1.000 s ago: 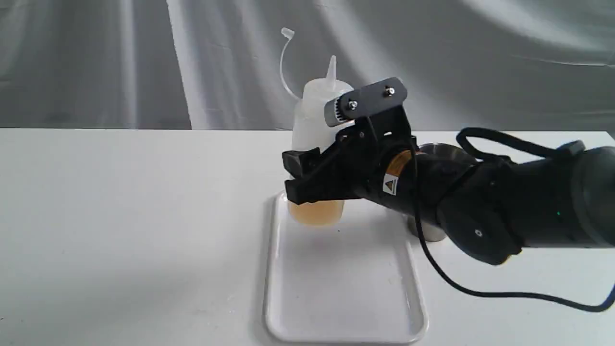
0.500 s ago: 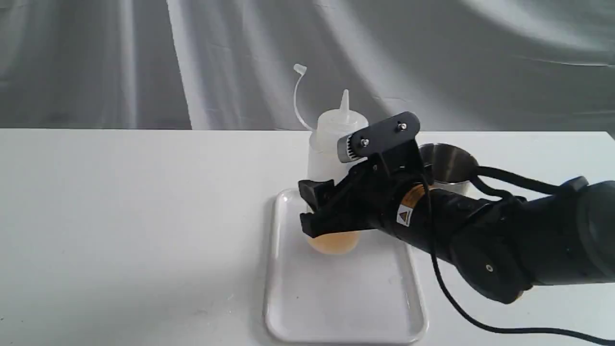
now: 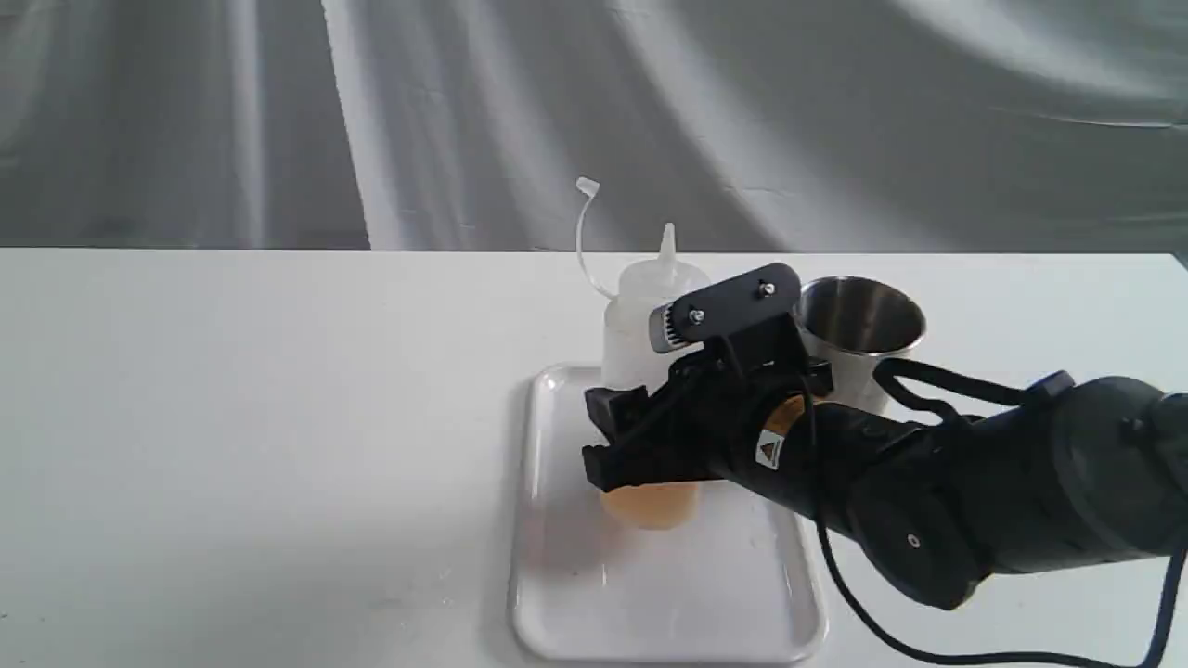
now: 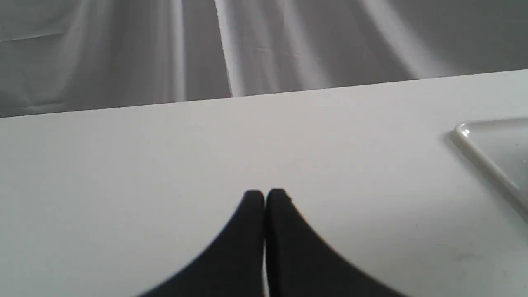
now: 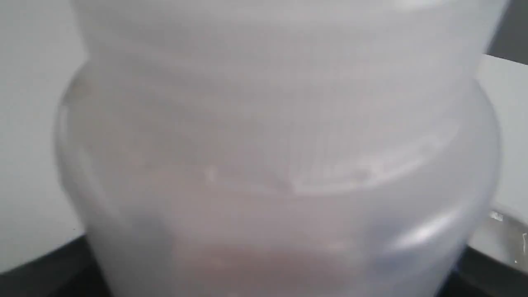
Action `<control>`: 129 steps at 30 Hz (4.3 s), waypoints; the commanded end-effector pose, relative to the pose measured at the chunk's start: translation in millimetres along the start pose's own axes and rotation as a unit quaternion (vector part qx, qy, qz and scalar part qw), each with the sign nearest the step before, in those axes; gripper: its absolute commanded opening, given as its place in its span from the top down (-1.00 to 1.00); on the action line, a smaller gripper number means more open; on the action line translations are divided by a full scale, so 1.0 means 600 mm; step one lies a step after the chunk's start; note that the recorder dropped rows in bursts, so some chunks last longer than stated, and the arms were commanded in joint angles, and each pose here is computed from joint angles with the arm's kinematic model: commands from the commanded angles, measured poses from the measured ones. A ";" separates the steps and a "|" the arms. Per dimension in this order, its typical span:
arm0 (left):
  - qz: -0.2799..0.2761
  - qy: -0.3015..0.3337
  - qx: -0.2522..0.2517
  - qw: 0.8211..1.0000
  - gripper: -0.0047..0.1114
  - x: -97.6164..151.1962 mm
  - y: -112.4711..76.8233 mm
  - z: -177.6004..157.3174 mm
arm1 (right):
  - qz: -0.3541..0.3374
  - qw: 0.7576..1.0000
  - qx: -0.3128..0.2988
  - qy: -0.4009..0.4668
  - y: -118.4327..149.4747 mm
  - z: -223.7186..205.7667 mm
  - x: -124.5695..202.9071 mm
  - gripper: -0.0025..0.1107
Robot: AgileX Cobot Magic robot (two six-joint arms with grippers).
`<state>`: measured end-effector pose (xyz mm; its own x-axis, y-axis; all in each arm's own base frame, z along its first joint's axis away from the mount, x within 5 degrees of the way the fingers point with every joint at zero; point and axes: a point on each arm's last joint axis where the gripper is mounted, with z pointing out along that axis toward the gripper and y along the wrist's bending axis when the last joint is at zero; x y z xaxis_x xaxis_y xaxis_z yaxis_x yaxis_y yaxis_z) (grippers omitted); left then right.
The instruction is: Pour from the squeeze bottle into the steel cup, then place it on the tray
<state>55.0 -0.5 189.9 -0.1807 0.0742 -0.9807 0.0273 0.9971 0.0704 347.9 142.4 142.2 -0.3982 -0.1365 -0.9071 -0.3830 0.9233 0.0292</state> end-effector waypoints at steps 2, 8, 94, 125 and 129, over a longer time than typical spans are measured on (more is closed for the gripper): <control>-0.003 -0.002 -0.001 1.000 0.92 0.001 0.000 0.000 | -0.002 1.000 -0.001 -0.022 0.003 -0.003 -0.009 0.66; -0.003 -0.002 -0.001 1.000 0.92 0.001 0.000 0.000 | 0.006 1.000 0.004 -0.012 0.001 0.000 -0.003 0.66; -0.003 -0.002 -0.001 1.000 0.92 0.001 0.000 0.000 | -0.040 0.973 0.016 -0.227 0.013 -0.569 -0.182 0.96; -0.003 -0.002 -0.001 1.000 0.92 0.001 0.000 0.000 | 0.015 0.973 0.200 -0.117 -0.057 -0.556 -0.099 0.96; -0.003 -0.002 -0.001 1.000 0.92 0.001 0.000 0.000 | 0.032 0.959 0.242 -0.143 -0.067 -0.554 -0.054 0.96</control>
<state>55.0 -0.5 189.9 -0.1807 0.0742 -0.9807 0.0273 0.9971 0.0704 101.6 -7.4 317.8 -0.1770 -0.0523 -0.9828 0.0645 0.9958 -0.0646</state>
